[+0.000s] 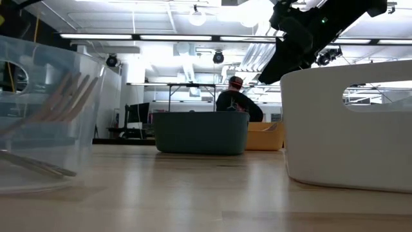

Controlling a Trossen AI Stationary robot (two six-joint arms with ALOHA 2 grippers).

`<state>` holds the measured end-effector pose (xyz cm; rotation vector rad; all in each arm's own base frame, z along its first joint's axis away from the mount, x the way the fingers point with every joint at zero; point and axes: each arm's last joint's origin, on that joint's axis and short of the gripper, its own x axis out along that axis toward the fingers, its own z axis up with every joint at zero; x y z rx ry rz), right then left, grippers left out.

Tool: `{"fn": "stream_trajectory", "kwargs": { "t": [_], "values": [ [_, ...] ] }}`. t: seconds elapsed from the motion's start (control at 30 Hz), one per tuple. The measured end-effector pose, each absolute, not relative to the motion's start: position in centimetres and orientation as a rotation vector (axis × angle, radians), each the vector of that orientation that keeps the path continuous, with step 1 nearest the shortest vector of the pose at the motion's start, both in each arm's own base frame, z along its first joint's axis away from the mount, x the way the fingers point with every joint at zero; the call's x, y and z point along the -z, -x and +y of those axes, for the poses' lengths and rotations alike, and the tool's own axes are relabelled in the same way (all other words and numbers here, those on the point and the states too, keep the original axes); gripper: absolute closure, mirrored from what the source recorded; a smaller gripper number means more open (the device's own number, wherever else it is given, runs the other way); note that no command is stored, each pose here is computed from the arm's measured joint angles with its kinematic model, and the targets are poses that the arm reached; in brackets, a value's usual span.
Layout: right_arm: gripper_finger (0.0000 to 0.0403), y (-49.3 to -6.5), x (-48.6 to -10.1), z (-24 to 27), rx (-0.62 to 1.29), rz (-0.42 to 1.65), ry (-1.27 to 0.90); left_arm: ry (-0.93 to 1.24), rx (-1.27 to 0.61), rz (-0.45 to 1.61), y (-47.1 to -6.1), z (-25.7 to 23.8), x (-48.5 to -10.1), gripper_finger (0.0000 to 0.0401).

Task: Sort silverware by color (type)
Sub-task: Put the gold fork into the transparent bin

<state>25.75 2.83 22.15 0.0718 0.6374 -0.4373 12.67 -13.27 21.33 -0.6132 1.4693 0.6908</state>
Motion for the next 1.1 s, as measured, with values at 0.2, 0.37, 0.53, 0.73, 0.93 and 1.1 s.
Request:
{"fn": "stream_trajectory", "kwargs": {
  "t": [0.2, 0.37, 0.53, 0.73, 0.93, 1.1],
  "values": [
    [0.0219, -25.7, -22.1, 2.8, 0.437, 0.638, -0.071, 0.562, -0.67, 1.497, -12.5, -13.6, -21.0, 0.0389],
    [0.0219, -25.7, -22.1, 2.8, 0.436, 0.638, -0.071, 0.503, -0.559, 1.528, -12.4, -15.2, -20.2, 0.035],
    [0.0219, -25.7, -22.1, 2.8, 0.436, 0.639, -0.071, 0.257, -0.36, 1.583, -12.0, -17.1, -18.4, 0.0302],
    [0.0219, -25.7, -22.1, 2.8, 0.437, 0.638, -0.074, 0.009, -0.261, 1.646, -11.3, -18.1, -16.6, 0.027],
    [0.0219, -25.7, -22.1, 2.8, 0.437, 0.638, -0.074, -0.022, -0.317, 1.592, -11.0, -18.0, -16.7, 0.0267],
    [0.0219, -25.7, -22.1, 2.8, 0.437, 0.638, -0.073, 0.127, -0.438, 1.524, -10.9, -17.6, -17.3, 0.0269]
  ]
}}
